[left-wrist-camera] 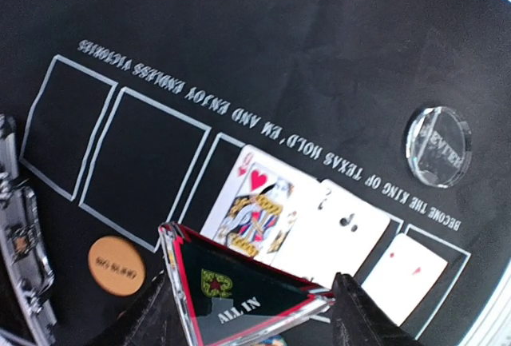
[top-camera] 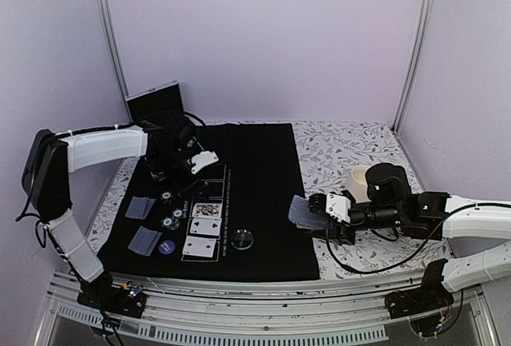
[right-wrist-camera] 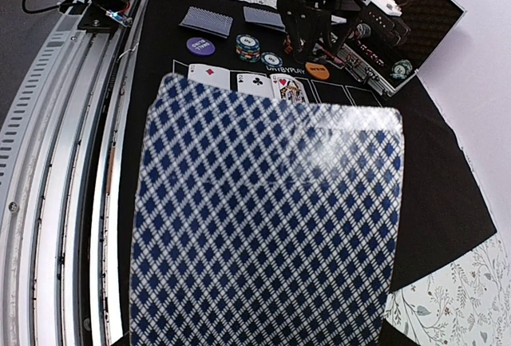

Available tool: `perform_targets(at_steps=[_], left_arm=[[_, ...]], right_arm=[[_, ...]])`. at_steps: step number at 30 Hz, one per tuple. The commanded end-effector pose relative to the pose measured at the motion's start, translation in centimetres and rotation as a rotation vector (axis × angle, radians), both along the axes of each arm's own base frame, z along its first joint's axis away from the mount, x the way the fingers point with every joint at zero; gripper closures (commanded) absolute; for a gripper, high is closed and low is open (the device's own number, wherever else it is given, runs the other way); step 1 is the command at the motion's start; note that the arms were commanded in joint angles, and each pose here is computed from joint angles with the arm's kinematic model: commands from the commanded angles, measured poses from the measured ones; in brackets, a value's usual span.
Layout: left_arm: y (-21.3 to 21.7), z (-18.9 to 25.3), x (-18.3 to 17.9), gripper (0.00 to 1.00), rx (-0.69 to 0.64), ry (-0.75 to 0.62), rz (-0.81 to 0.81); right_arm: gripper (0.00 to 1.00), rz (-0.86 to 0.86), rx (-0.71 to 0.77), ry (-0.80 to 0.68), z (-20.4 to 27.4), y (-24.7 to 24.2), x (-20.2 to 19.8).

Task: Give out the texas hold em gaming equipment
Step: Place the all-in button in the small blind area.

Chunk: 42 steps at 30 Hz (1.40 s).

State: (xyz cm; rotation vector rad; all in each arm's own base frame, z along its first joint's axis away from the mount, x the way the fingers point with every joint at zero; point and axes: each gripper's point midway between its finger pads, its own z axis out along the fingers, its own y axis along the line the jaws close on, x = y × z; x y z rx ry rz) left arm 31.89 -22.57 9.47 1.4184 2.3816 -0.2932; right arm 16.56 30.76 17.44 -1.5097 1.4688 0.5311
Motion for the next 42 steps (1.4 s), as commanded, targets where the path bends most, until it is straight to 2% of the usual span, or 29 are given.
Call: perform_targets(at_steps=[1,6,13,16,21,26,30,34,39,42], left_arm=[[-1.8,0.1,1.0,0.73,-0.037,-0.028,-0.008],[-1.3,-0.6,1.6,0.74,0.001,-0.030,0.007],[-1.7,0.1,-1.2,0.76,-0.006,0.011,0.060],[-2.2,0.3,-3.5,0.76,-0.006,0.056,0.120],[-3.2,-0.4,-8.3,0.76,0.066,0.096,0.128],[-3.9,0.5,-11.0,0.74,0.039,0.163,0.294],[-2.0,-0.2,-13.5,0.72,0.100,0.201,0.432],[1.0,-1.4,-15.3,0.74,0.183,0.240,0.561],[4.0,-3.2,-16.2,0.78,0.262,0.230,0.690],[5.5,-3.8,-15.6,0.78,0.298,0.167,0.729]], right_arm=[[0.43,-0.039,0.024,0.005,1.2,-0.5,0.4],[0.43,-0.058,0.024,0.012,1.1,-1.0,0.5],[0.43,-0.069,0.015,0.013,0.9,-1.2,0.6],[0.43,-0.069,0.009,0.010,0.8,-1.3,0.7],[0.43,-0.069,0.007,0.012,0.6,-1.4,0.7],[0.43,-0.072,0.005,0.010,0.7,-1.4,0.8],[0.43,-0.068,0.003,0.010,0.7,-1.4,0.7],[0.43,-0.067,0.001,0.009,0.6,-1.3,0.8],[0.43,-0.061,0.003,0.014,0.6,-1.3,0.7],[0.43,-0.062,0.000,0.017,0.5,-1.3,0.7]])
